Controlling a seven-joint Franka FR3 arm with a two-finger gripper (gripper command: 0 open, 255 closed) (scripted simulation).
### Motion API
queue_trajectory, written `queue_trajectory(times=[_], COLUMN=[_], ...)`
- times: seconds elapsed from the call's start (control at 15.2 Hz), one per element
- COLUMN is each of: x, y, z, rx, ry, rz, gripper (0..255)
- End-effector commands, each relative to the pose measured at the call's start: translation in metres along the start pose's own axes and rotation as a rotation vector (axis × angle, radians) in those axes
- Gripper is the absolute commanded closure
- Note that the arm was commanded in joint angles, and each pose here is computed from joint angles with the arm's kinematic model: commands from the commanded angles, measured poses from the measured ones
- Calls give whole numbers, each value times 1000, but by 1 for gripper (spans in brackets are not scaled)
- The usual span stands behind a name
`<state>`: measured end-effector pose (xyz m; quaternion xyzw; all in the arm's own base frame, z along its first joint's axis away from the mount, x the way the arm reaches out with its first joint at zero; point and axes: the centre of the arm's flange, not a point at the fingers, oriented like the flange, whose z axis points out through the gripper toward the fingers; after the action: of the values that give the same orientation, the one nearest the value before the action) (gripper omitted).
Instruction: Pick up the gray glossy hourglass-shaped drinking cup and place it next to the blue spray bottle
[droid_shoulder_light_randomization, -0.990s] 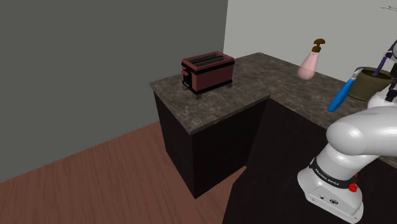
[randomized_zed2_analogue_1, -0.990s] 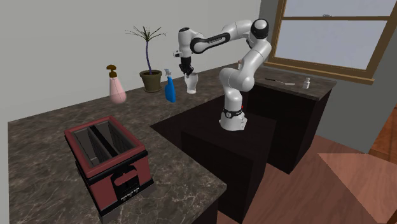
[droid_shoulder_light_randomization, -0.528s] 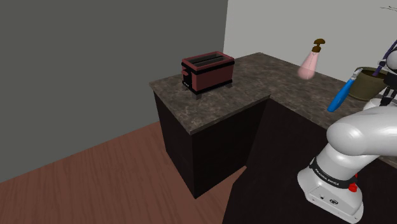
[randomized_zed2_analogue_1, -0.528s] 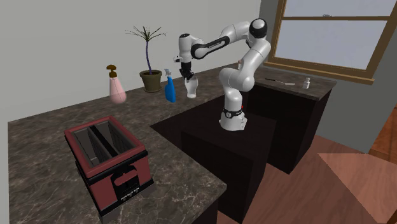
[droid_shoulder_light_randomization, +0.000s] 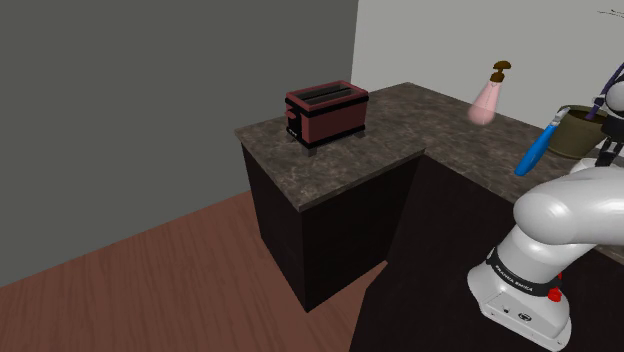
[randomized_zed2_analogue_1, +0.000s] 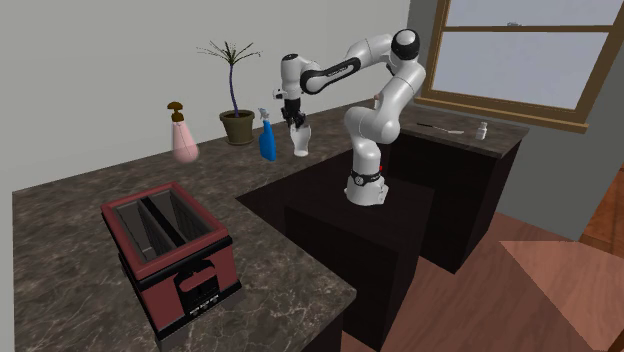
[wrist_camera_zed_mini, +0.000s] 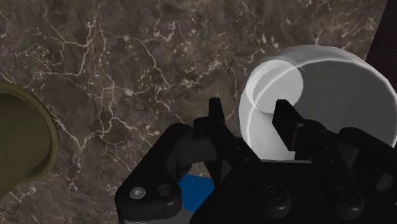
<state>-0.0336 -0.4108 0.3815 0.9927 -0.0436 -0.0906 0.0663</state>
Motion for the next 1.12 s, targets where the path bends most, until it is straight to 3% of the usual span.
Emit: queue_trajectory(times=[0.0, 0.26, 0.53, 1.06], x=[0, 0, 0, 0], y=[0, 0, 0, 0], z=[0, 0, -50, -50], rx=[0, 0, 0, 0], ry=[0, 0, 0, 0], rz=[0, 0, 0, 0], gripper=[0, 0, 0, 0])
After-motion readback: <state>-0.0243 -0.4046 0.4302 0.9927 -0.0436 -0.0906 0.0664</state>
